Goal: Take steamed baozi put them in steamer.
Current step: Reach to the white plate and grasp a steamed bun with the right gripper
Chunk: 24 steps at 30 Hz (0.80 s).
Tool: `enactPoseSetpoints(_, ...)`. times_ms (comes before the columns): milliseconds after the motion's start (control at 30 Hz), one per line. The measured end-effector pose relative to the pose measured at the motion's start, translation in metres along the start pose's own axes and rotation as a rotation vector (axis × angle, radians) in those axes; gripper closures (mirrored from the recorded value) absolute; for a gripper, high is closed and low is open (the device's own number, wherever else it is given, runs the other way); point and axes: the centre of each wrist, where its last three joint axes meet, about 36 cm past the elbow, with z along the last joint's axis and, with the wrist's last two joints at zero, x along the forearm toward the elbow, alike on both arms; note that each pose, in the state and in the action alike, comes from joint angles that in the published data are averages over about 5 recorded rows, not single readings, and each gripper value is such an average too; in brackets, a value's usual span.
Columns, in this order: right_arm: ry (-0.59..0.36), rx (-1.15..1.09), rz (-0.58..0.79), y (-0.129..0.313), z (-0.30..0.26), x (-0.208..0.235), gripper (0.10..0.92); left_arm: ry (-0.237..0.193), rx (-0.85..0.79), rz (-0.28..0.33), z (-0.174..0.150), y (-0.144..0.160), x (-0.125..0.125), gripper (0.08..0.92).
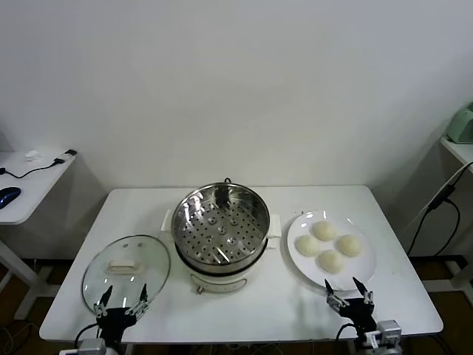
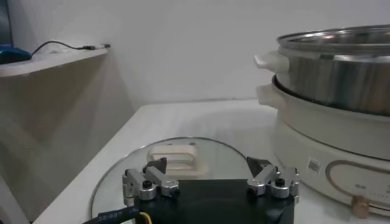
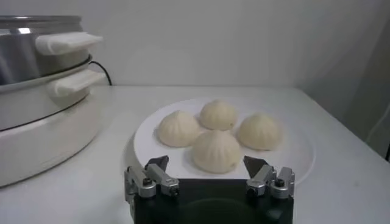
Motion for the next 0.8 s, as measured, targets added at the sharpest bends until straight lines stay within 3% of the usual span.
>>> enactPoseSetpoints(267, -0.053, 0.112, -0.027, -0.025, -0.064, -0.051, 0.2, -0.001, -0.005, 0.001, 0.001, 0.002, 0.0, 0.177)
enactPoseSetpoints(467, -0.083, 0.31, -0.155, -0.051, -0.131, -0.111, 0.2, -0.006, -0.009, 0.001, -0.001, 0.005, -0.001, 0.177)
enactPoseSetpoints(600, -0.039, 0.502, -0.293, -0.07, -0.175, -0.144, 0.2, -0.011, -0.009, 0.002, -0.001, 0.005, -0.002, 0.177)
enactPoseSetpoints(800, 0.108, 0.788, -0.52, -0.102, -0.225, -0.181, 0.2, -0.008, -0.01, 0.005, 0.001, 0.003, -0.003, 0.177)
